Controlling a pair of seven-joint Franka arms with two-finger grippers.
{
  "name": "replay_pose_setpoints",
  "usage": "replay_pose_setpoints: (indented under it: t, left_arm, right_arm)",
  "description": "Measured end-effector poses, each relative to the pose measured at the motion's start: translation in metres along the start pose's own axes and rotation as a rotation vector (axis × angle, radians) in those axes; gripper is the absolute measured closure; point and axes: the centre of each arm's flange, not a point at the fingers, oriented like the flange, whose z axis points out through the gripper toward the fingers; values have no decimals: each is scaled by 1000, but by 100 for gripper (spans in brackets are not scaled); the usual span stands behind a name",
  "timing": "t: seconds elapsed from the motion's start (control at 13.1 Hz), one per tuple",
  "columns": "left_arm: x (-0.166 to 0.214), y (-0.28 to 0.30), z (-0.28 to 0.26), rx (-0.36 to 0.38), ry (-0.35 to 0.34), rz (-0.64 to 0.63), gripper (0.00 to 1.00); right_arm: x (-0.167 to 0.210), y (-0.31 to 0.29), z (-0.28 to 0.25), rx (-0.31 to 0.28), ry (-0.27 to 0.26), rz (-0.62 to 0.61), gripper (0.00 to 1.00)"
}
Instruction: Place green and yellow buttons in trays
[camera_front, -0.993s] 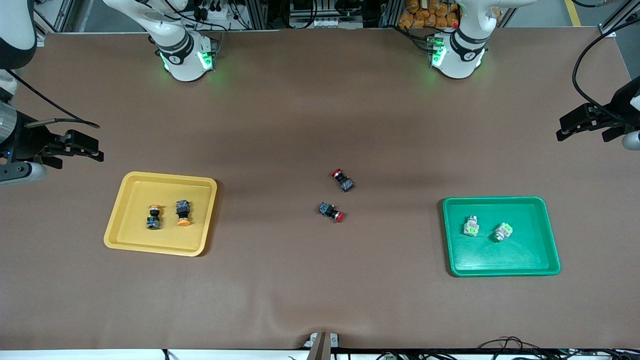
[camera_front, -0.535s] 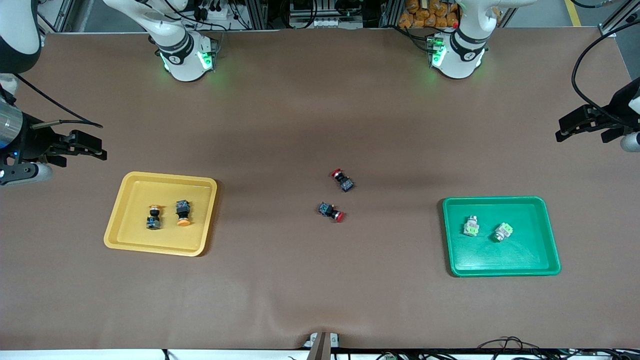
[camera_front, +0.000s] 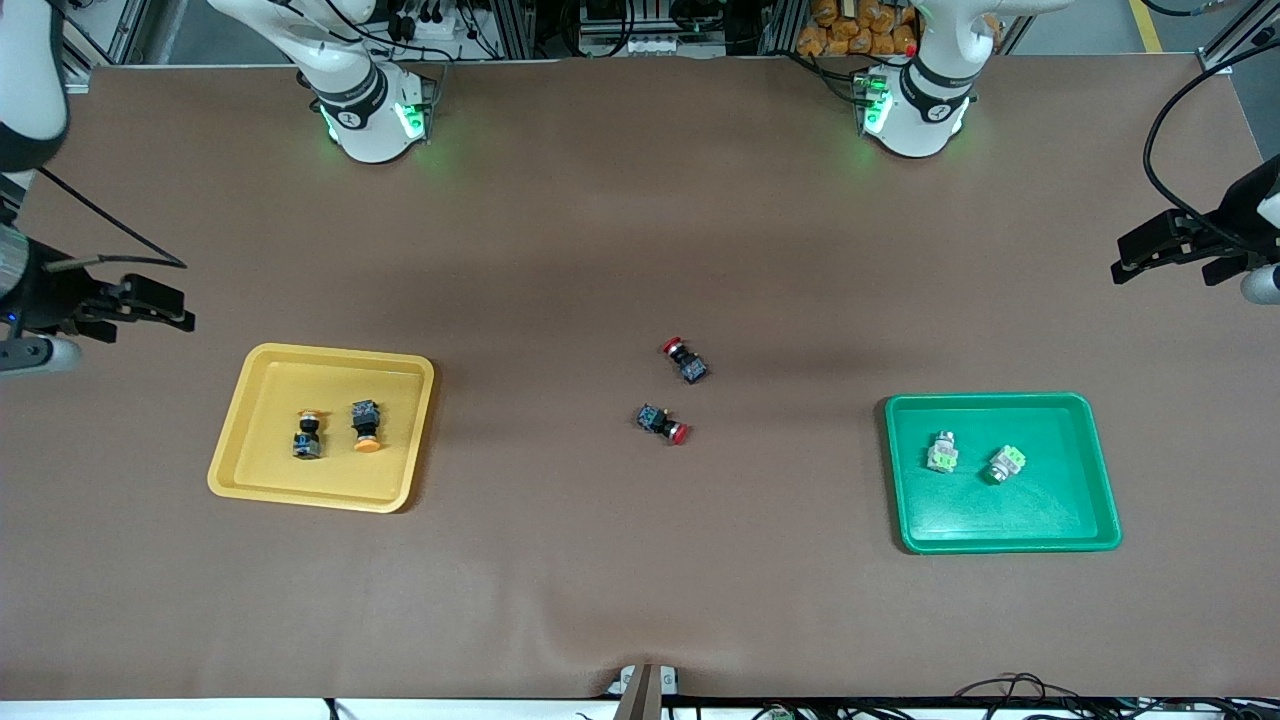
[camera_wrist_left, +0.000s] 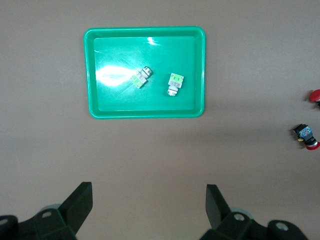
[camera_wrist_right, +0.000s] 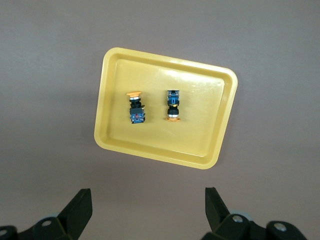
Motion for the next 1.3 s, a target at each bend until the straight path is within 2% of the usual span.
replay_pose_setpoints:
  t: [0.92,1.3]
  left_arm:
    - [0,0,0,-2,0,-1,0]
    - [0,0,-2,-2,4,-1,0]
  right_arm:
    - [-6,-37,-9,-5,7,1,0]
    - [-6,-35,-9,-6,7,6,0]
